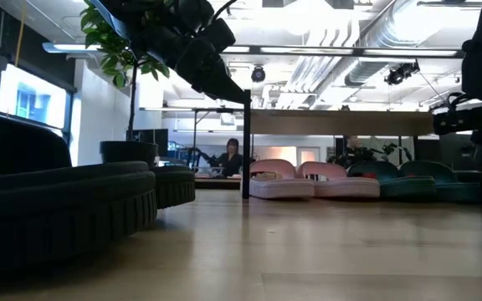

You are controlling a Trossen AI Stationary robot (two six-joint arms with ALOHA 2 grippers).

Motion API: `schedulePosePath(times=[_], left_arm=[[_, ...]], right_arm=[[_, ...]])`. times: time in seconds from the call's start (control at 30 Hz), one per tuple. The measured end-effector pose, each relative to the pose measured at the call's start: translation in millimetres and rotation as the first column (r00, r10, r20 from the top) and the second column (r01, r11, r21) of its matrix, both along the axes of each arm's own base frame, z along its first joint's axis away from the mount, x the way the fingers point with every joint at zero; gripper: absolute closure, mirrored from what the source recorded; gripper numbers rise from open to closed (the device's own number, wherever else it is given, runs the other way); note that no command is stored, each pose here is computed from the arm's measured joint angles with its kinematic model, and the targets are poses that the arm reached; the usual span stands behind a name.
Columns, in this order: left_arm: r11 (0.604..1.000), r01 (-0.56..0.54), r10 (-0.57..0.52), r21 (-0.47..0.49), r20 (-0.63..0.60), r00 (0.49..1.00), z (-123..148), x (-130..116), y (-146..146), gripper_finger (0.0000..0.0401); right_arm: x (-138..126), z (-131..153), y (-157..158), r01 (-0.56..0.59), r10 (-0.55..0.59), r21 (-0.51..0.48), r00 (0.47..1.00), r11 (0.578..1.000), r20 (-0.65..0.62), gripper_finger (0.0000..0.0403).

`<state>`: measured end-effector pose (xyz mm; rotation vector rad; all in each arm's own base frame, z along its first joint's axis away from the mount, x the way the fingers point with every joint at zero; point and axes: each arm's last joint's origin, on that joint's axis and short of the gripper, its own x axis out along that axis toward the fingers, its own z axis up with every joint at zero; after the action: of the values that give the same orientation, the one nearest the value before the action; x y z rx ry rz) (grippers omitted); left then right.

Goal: Pick and place slides into the shelf
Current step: Adjust the slides, then put the top black slide on the shelf

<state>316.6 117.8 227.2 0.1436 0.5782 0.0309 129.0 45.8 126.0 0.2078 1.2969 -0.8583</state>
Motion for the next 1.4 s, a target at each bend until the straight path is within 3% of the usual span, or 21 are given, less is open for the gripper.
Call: schedulePosePath(times=[0.63,0.93,1.17,1.4], left_arm=[[1.000,-0.002,0.002,0.001,-0.001,1.000,-0.1,-0.1,0.0,0.0389],[1.000,-0.002,0.002,0.001,-0.001,1.000,-0.2,0.0,0.1,0.0389],[1.000,-0.004,0.004,0.002,0.000,1.000,0.0,-0.2,0.7,0.0389],[1.000,-0.004,0.004,0.002,0.001,1.000,0.0,-0.1,0.7,0.0389]], right_arm=[[1.3,0.6,-4.3,0.031,-0.031,0.004,0.999,1.000,-0.010,0.0403],[8.2,20.1,2.6,0.011,-0.012,-0.028,1.000,1.000,-0.015,0.0403],[12.4,30.6,15.3,-0.009,0.011,0.074,1.000,0.997,-0.025,0.0403],[26.0,54.5,35.5,-0.089,0.080,0.133,0.994,0.987,0.074,0.0403]])
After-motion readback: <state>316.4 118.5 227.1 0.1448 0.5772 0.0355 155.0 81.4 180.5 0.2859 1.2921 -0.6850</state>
